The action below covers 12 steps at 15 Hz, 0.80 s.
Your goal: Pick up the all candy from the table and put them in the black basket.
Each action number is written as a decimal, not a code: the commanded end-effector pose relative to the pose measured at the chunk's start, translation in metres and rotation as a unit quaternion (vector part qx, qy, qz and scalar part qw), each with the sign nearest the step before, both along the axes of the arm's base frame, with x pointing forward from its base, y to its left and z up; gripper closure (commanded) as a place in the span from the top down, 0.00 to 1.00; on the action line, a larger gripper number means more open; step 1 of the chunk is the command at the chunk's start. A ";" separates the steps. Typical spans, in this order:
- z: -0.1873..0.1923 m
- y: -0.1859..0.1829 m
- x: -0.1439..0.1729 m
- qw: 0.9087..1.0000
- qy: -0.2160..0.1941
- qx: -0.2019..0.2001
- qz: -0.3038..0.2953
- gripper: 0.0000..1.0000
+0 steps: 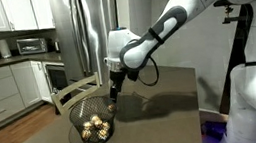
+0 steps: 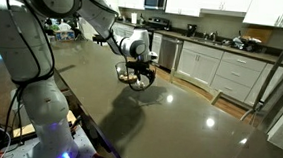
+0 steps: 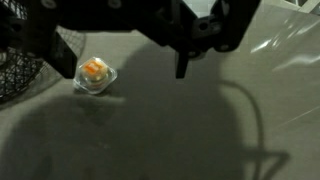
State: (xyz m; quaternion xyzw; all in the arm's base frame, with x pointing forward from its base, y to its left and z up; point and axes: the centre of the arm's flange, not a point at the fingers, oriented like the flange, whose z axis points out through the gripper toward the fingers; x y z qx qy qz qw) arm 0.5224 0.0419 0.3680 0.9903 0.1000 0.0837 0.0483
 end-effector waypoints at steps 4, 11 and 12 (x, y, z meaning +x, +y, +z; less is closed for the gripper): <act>0.001 0.008 0.007 1.000 0.003 -0.006 0.000 1.00; -0.002 0.019 0.007 0.999 0.024 0.029 0.015 1.00; -0.003 0.020 0.007 0.999 0.028 0.037 0.016 1.00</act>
